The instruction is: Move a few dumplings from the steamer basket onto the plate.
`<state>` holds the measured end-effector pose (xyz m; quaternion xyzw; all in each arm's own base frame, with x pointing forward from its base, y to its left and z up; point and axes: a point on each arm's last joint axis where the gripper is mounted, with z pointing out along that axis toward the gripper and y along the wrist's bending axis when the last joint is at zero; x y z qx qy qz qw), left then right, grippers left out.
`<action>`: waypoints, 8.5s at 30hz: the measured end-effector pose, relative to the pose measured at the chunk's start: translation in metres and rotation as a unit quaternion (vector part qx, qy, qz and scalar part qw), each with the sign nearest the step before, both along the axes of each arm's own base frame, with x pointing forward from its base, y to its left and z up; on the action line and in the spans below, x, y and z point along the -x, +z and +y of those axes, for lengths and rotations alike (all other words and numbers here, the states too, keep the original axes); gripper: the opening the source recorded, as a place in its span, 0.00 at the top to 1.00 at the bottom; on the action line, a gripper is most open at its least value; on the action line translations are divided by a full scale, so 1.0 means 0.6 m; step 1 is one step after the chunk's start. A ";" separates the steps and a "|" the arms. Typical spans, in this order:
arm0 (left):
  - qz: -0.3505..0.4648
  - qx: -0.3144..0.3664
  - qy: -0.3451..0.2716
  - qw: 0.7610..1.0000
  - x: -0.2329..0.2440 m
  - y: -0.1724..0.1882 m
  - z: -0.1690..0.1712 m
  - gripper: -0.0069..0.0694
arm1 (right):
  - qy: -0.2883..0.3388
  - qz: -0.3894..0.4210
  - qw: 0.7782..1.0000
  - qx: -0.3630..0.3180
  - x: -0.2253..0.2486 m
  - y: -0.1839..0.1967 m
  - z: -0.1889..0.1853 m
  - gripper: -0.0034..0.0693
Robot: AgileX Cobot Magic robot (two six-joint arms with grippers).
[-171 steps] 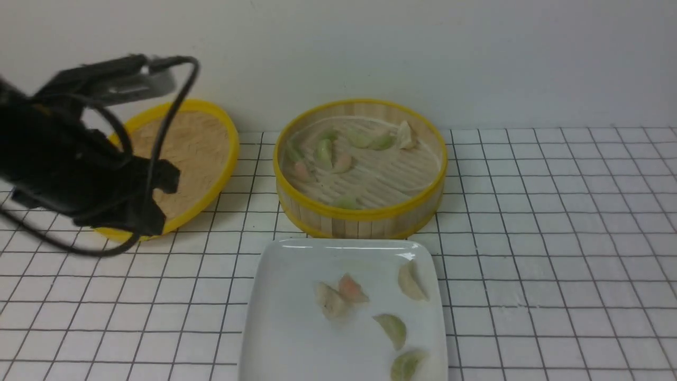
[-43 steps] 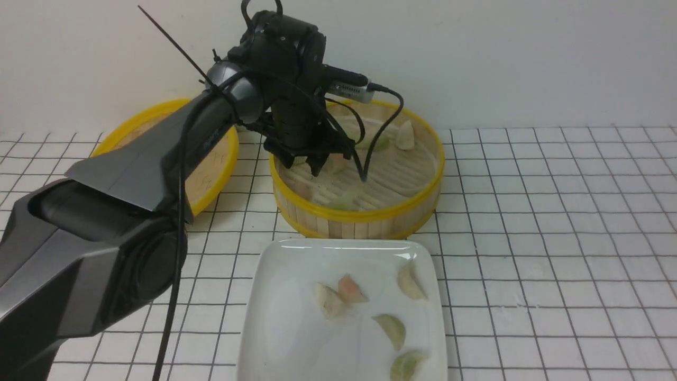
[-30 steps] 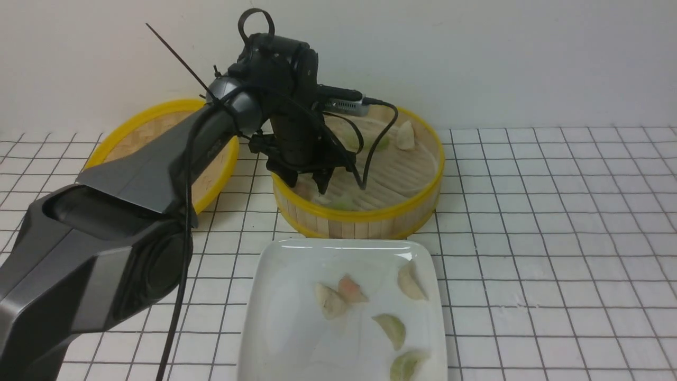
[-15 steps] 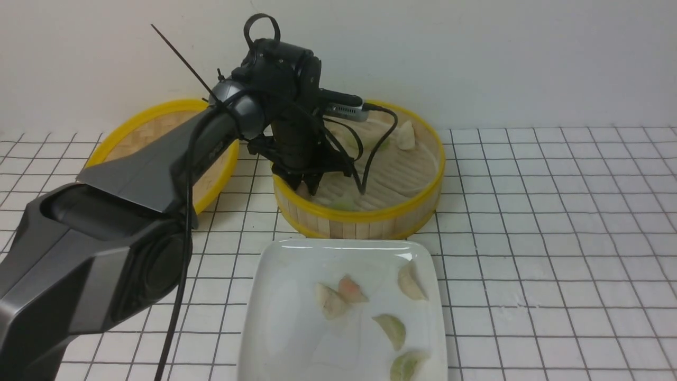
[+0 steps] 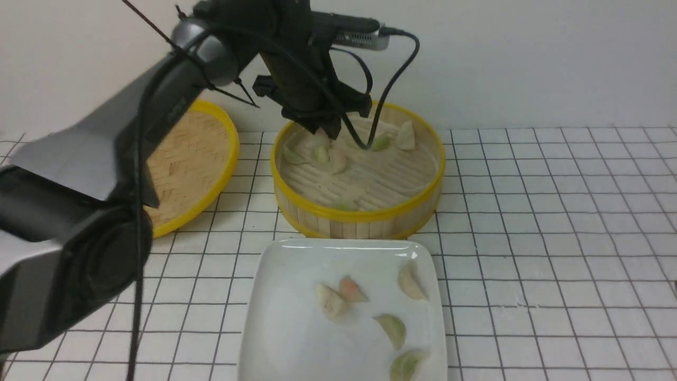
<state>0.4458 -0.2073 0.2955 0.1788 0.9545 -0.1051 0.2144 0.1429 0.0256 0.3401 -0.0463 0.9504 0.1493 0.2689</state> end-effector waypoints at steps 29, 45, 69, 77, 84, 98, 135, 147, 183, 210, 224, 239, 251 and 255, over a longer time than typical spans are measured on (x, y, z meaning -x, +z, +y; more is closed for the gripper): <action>0.194 -0.037 -0.118 0.973 0.199 -0.121 -0.011 0.31 | 0.028 0.014 0.999 -0.041 -0.066 -0.001 0.012 0.97; 0.066 -0.026 -0.061 0.996 -0.031 -0.156 -0.055 0.33 | 0.034 0.016 0.998 -0.045 -0.065 0.000 0.014 0.97; -0.034 0.007 -0.061 0.998 0.006 0.017 -0.039 0.92 | 0.042 0.019 0.998 -0.041 -0.061 0.000 0.014 0.97; 0.002 -0.016 -0.069 0.997 0.110 0.071 -0.001 0.92 | 0.044 -0.014 0.999 -0.021 -0.033 0.019 0.011 0.97; -0.006 -0.090 -0.062 0.994 0.062 -0.019 -0.002 0.81 | 0.045 -0.024 0.999 -0.020 -0.025 0.024 0.011 0.97; -0.062 -0.196 -0.047 0.977 -0.039 -0.164 -0.015 0.34 | 0.045 -0.026 0.998 -0.020 -0.023 0.025 0.011 0.97; -0.048 -0.045 -0.034 0.997 0.000 0.027 0.012 0.64 | 0.046 -0.026 0.998 -0.025 -0.023 0.026 0.012 0.97; 0.147 0.001 -0.053 0.988 0.176 -0.026 0.053 0.64 | 0.046 -0.027 0.998 -0.025 -0.023 0.026 0.012 0.97; -0.131 0.113 -0.075 0.982 0.349 0.104 0.126 0.92 | -0.135 -0.541 0.830 -0.004 0.295 0.045 -0.027 0.97; -0.457 0.227 0.037 0.859 0.611 0.029 0.276 0.92 | -0.163 -0.595 0.787 -0.030 0.253 0.018 -0.035 0.97; -0.464 0.217 0.031 0.859 0.612 0.028 0.277 0.92 | -0.163 -0.595 0.787 -0.030 0.253 0.018 -0.035 0.97; -0.452 0.040 0.174 0.874 0.648 -0.185 0.339 0.92 | -0.163 -0.591 0.789 -0.029 0.251 0.015 -0.035 0.97; -0.392 0.017 0.174 0.903 0.656 -0.209 0.340 0.92 | -0.163 -0.591 0.790 -0.029 0.251 0.015 -0.035 0.97; -0.392 0.017 0.174 0.903 0.656 -0.209 0.340 0.92 | -0.163 -0.591 0.790 -0.029 0.251 0.015 -0.035 0.97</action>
